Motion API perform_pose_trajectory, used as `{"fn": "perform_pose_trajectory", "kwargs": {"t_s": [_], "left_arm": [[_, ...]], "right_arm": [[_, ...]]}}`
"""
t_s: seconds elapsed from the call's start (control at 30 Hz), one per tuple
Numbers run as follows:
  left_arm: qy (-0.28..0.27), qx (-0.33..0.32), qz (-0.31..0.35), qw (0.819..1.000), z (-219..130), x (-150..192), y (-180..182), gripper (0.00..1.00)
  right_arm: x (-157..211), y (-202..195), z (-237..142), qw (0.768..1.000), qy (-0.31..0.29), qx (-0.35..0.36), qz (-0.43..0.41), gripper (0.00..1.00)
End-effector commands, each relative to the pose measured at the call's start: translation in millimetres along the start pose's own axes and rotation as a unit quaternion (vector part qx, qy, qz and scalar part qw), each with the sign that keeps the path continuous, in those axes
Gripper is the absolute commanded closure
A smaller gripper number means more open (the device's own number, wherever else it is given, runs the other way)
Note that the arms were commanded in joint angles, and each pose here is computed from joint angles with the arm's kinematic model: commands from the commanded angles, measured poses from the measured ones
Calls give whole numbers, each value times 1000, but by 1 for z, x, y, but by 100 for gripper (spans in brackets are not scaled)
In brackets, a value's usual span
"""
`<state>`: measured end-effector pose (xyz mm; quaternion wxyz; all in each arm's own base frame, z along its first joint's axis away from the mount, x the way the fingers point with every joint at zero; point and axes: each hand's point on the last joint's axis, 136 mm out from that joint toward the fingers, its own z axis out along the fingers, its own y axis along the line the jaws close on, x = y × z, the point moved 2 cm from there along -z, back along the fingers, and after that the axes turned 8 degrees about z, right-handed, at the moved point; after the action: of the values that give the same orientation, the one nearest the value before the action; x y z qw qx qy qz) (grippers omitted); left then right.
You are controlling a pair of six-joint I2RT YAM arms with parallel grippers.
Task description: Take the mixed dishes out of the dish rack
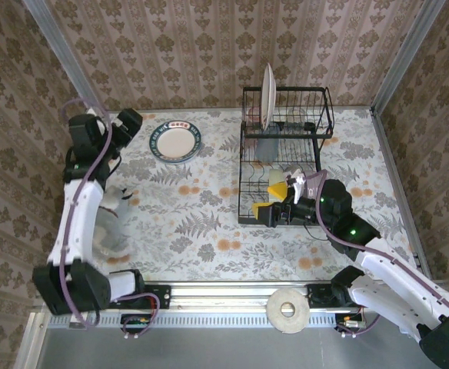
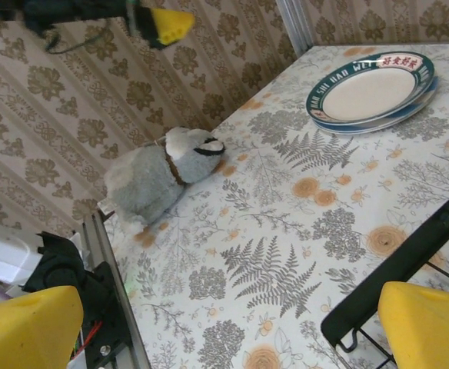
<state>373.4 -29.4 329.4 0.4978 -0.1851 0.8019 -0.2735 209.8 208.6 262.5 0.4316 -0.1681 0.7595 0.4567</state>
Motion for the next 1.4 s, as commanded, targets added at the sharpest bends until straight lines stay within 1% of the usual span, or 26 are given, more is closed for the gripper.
{"fn": "perform_pose_trajectory", "kwargs": {"t_s": [0.0,0.07,0.17,0.23,0.3,0.33,0.37,0.43,0.47,0.53,0.6,0.7,0.77,0.83,0.9,1.0,1.07,1.13,1.17,1.2,1.23,1.27,1.37], "left_arm": [[33,40,80,995,-26,30,-12,0],[38,73,118,990,-47,45,-23,0],[34,113,154,981,-71,69,-29,0],[37,144,175,973,-83,84,-32,0],[33,174,212,961,-94,98,-35,0],[30,177,228,957,-95,105,-32,0],[20,163,237,957,-95,109,-25,0],[4,155,239,958,-102,108,-23,0],[-7,161,236,958,-106,107,-26,0],[-22,186,232,955,-108,107,-33,0],[-17,212,230,950,-110,111,-39,0],[-5,218,223,950,-108,114,-40,0],[2,201,228,953,-107,115,-35,0],[2,197,236,952,-110,116,-36,0],[1,206,241,948,-112,119,-38,0],[9,220,244,945,-114,123,-42,0],[14,236,245,940,-115,125,-47,0],[13,256,248,934,-118,127,-53,0],[20,276,249,928,-121,132,-58,0],[23,283,250,926,-121,134,-60,0],[26,287,250,924,-122,135,-61,0],[28,287,251,924,-122,136,-60,0],[27,282,255,924,-122,136,-60,0]], "right_arm": [[-17,7,-9,999,-28,12,-27,0],[-22,2,-13,998,-48,33,-33,0],[-34,-7,-18,994,-66,78,-35,0],[-42,-10,-19,992,-72,100,-32,0],[-54,-14,-21,988,-80,130,-23,0],[-59,-19,-22,985,-86,151,-16,0],[-66,-25,-24,980,-93,178,-10,0],[-79,-35,-29,968,-111,226,-3,0],[-86,-42,-32,959,-122,255,2,0],[-102,-47,-35,947,-138,290,8,0],[-117,-50,-33,938,-145,313,16,0],[-142,-51,-29,924,-161,345,24,0],[-160,-54,-28,907,-175,382,21,0],[-179,-54,-23,896,-182,404,14,1],[-195,-52,-14,887,-189,422,-4,2],[-217,-55,0,864,-189,466,-22,5],[-224,-66,17,848,-181,498,-27,7],[-233,-74,24,827,-182,531,-21,7],[-235,-78,28,817,-174,549,-22,5],[-239,-80,32,808,-172,562,-24,4],[-243,-81,38,801,-169,574,-30,1],[-247,-83,41,787,-170,592,-38,0],[-254,-85,52,757,-167,629,-60,0]]}}
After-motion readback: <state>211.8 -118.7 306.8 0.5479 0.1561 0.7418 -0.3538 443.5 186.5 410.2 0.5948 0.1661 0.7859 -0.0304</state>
